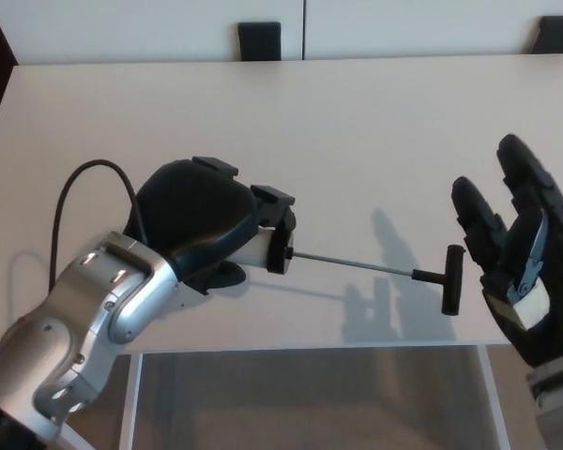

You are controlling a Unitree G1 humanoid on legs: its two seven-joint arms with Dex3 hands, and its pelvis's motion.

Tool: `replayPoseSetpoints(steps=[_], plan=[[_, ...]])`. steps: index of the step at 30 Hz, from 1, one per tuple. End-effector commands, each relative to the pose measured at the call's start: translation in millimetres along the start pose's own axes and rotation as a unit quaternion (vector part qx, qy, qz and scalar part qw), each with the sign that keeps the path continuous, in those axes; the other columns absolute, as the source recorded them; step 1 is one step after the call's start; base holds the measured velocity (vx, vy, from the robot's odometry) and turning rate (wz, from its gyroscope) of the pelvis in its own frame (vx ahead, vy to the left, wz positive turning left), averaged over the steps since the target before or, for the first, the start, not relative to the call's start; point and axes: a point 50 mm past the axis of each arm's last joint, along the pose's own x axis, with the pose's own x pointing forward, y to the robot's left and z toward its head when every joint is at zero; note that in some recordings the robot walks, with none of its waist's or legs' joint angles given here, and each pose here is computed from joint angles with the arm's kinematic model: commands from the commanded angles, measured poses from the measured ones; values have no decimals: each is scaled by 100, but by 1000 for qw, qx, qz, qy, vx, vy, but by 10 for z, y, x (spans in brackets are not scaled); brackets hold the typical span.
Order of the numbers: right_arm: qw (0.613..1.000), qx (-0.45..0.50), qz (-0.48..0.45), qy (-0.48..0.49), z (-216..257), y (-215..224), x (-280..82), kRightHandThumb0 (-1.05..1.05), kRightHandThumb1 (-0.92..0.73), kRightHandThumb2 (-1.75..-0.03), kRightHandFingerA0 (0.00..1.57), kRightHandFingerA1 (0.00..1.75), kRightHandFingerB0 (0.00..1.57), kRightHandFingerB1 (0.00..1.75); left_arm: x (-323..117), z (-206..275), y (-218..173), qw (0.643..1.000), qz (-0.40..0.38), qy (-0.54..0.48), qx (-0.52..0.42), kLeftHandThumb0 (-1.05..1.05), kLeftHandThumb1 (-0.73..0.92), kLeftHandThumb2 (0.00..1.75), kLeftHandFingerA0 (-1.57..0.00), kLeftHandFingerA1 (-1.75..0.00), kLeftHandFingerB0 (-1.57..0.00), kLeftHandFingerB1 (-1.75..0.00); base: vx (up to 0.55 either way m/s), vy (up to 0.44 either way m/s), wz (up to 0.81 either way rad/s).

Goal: The robot walks towards a desk on which an air pump is kept in the middle. It lifts it up and holds it with its left hand and uses its right hand to compress it by pushing its handle inwards.

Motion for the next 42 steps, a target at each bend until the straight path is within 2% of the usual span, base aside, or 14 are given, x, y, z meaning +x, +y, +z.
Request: replayPoseSetpoints(steps=[1,2,9,13,20,21,26,30,33,34,37,38,39,42], plan=[[1000,-8,-14,12,-79,-42,12,-91,-82,-116,0,17,0,10,-2,32,-7,1000,-6,-4,5,-16,72,61,-79,-151,-78,-68,0,0,0],[1000,-11,-18,15,-99,-62,17,-91,-83,-117,0,16,0,10,-4,35,-3,1000,-6,-3,3,-17,74,63,-75,-153,-74,-81,0,0,0],[999,-19,-30,27,-162,-153,10,-88,-81,-116,0,16,0,12,-14,54,6,1000,-7,-6,3,-17,71,62,-72,-154,-68,-94,0,0,0],[998,-37,-32,26,-155,-201,24,-87,-82,-117,0,16,0,12,-32,56,21,1000,-11,-6,7,-16,67,62,-76,-149,-77,-70,0,0,0],[999,-37,-24,15,-109,-201,34,-88,-84,-119,0,14,0,10,-50,61,13,1000,-16,-2,1,-20,76,62,-76,-146,-74,-75,0,0,0],[999,-36,-22,13,-104,-192,36,-85,-80,-117,0,18,0,14,-51,66,7,1000,-13,-3,-2,-22,76,64,-80,-135,-77,-61,0,0,0],[999,-30,-18,5,-66,-143,78,-90,-80,-116,1,16,0,11,-30,111,12,1000,-11,-12,-6,-21,70,61,-83,-119,-75,-52,0,0,0],[1000,-24,-10,-3,-37,-62,127,-92,-82,-116,0,16,0,10,30,252,-22,999,-12,-31,-13,-22,65,61,-80,-144,-79,-58,0,0,0],[1000,-24,-8,-2,-59,-13,144,-91,-83,-117,0,16,0,10,55,344,-70,999,-13,-44,-19,-25,67,61,-84,-142,-78,-54,0,0,0],[1000,-26,-8,-2,-61,4,153,-92,-82,-117,0,17,0,10,79,381,-83,999,-16,-44,-25,-28,59,92,-95,-115,-69,-66,0,0,0],[1000,-28,-9,-2,-60,20,164,-92,-82,-117,0,17,0,10,107,421,-93,998,-19,-42,-32,-28,59,92,-95,-115,-69,-66,0,0,0],[1000,-27,-12,-3,-58,35,175,-91,-81,-116,0,17,0,11,145,451,-98,998,-17,-43,-32,-26,74,63,-87,-137,-76,-53,0,0,0],[1000,-21,-16,-5,-61,40,180,-88,-77,-114,0,20,0,15,172,472,-99,998,-18,-44,-32,-23,75,65,-86,-141,-61,-45,0,0,0],[1000,-3,-24,-9,-68,44,184,-86,-74,-113,0,22,1,17,220,514,-98,998,-22,-46,-31,-23,72,63,-85,-139,-61,-44,0,0,0]])
